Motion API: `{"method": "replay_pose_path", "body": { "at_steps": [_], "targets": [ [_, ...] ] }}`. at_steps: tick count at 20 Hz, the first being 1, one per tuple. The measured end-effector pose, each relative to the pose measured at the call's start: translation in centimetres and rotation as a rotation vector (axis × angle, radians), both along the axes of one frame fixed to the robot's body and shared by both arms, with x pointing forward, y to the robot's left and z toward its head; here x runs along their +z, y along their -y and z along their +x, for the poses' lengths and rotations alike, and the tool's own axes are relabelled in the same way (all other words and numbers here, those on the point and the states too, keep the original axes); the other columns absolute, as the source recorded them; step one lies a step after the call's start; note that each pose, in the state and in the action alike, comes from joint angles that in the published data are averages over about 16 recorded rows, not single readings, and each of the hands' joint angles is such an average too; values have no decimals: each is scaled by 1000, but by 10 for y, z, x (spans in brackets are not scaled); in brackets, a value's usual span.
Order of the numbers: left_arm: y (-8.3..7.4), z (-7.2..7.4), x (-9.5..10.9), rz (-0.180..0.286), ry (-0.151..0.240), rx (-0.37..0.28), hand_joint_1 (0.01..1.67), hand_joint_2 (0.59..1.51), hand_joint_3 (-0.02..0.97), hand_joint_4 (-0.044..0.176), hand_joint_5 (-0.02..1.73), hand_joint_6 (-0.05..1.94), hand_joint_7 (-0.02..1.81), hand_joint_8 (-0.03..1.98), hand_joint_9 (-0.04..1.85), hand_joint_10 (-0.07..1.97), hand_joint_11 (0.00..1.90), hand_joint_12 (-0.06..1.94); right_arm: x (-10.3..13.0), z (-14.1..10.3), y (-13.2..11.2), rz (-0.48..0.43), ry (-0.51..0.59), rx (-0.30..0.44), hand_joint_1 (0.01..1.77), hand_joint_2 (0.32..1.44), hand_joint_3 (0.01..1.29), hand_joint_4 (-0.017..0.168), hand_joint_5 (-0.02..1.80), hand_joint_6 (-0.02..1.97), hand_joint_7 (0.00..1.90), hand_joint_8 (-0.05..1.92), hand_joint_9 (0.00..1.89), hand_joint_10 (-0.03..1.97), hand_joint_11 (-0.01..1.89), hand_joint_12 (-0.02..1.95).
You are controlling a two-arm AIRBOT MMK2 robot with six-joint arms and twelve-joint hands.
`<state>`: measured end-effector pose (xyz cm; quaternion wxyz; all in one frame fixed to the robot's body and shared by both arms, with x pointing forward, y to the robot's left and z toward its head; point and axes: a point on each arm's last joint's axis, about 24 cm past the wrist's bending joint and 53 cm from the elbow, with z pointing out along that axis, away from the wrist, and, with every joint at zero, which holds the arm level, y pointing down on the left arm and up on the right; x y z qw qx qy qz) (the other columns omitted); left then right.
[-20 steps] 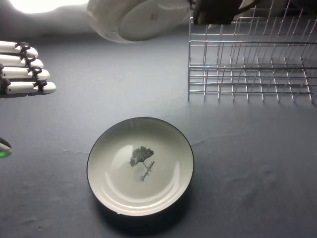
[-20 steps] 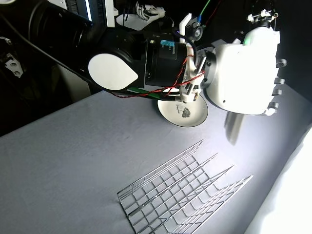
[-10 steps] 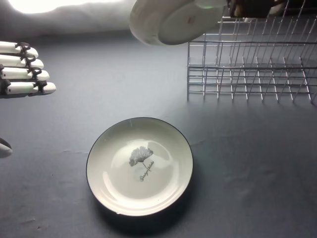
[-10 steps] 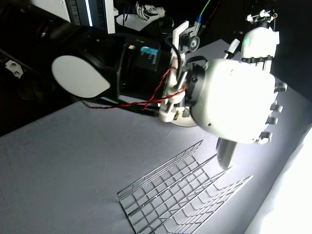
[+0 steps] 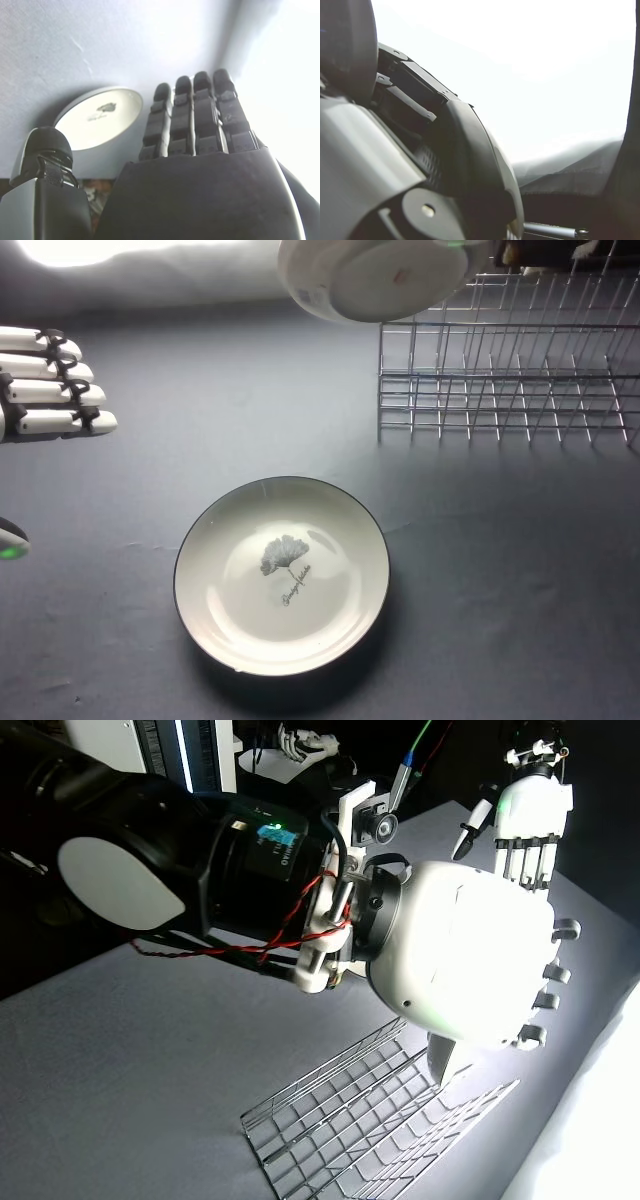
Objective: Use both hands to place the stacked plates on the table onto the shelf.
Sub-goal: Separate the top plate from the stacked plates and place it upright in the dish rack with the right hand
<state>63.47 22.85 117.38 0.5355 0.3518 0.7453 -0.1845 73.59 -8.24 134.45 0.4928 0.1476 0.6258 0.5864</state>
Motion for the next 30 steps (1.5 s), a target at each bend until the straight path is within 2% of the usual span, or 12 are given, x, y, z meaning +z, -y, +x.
{"method": "replay_pose_path", "body": {
  "at_steps": [13,23,26,30],
  "targets": [
    [2,-2,-2,3,-6,-5,16,1123,6,1,114,18,138,4,128,5,20,289,-1,6,48,-13,-11,-82,1367,1013,13,-9,877,989,1003,951,959,1149,753,1291],
    [4,-4,-3,-1,-12,-18,18,1122,5,0,113,18,141,4,131,5,19,282,-27,13,77,-55,-47,-134,1367,1015,13,-9,872,1010,984,971,939,1168,742,1311],
    [7,-7,-5,-13,-29,-32,18,1124,6,1,114,19,141,4,131,5,19,281,-39,18,83,-72,-60,-148,1367,1016,13,-9,871,1017,978,977,937,1170,742,1312],
    [16,-18,-7,-58,-88,-67,19,1124,8,1,111,19,141,3,129,5,18,284,-56,23,88,-95,-74,-160,1367,1018,13,-9,868,1025,979,978,942,1161,751,1300]
  ]
}}
